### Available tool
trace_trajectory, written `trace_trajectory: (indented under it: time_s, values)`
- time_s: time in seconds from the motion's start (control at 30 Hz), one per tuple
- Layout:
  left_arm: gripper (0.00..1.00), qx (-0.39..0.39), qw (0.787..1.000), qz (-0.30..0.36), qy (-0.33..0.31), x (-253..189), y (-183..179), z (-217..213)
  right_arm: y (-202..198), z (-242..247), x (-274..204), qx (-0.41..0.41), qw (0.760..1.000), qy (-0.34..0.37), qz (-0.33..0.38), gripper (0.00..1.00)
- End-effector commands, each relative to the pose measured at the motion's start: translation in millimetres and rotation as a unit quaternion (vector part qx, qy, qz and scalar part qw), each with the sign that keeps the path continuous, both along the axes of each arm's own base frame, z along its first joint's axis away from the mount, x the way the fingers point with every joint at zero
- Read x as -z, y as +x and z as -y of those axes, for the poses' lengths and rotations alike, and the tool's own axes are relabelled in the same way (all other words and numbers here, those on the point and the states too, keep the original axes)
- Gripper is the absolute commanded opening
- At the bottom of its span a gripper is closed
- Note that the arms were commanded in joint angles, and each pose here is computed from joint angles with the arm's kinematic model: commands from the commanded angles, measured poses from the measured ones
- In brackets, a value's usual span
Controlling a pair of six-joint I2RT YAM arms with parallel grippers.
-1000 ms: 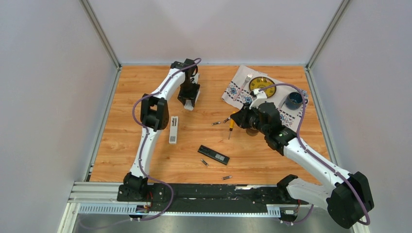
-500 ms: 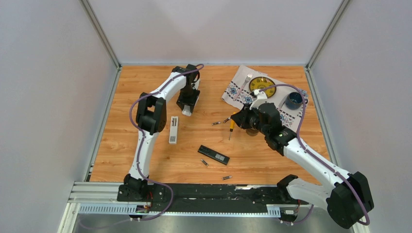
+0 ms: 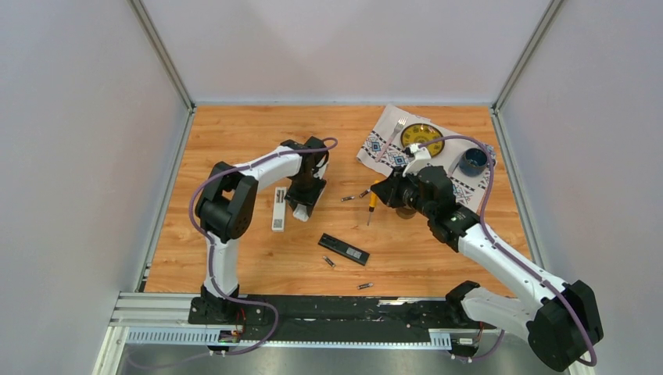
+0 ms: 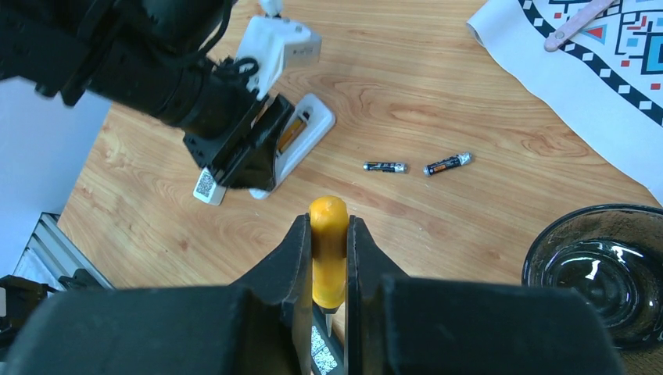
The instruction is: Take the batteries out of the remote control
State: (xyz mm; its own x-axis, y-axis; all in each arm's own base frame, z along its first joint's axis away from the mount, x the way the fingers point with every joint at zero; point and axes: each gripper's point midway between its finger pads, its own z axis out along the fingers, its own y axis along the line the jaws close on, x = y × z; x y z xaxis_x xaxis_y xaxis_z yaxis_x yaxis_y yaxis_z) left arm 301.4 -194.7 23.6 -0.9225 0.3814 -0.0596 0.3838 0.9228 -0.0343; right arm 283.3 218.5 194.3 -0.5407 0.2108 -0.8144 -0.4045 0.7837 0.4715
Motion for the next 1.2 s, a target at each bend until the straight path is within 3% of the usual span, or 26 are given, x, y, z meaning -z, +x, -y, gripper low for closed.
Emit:
trace_trajectory:
  time_s: [0.0, 0.37, 0.53, 0.73, 1.0, 1.17]
  values:
    - [0.46, -0.009, 1.0, 0.004, -0.024, -1, -34, 12, 2, -2, -24, -0.004, 0.999, 0.024, 0.032, 0.0]
    - [0.5, -0.027, 0.998, 0.049, -0.044, 4, -106, 8, 0, -4, -19, -0.01, 0.999, 0.027, 0.029, 0.0]
    - [0.61, -0.035, 0.993, 0.099, -0.061, -2, -110, 7, -1, -3, -19, -0.01, 0.999, 0.028, 0.029, 0.0]
    - [0.66, -0.017, 0.987, 0.141, -0.079, -15, -108, 23, -1, -4, -17, -0.011, 0.999, 0.028, 0.029, 0.0]
    - [0.65, -0.013, 0.991, 0.129, -0.036, 11, -115, 22, 0, -2, -15, -0.007, 0.999, 0.024, 0.029, 0.0]
    - [0.57, -0.024, 0.992, 0.123, 0.003, 25, -123, 5, 0, -3, -13, -0.008, 0.999, 0.025, 0.027, 0.0]
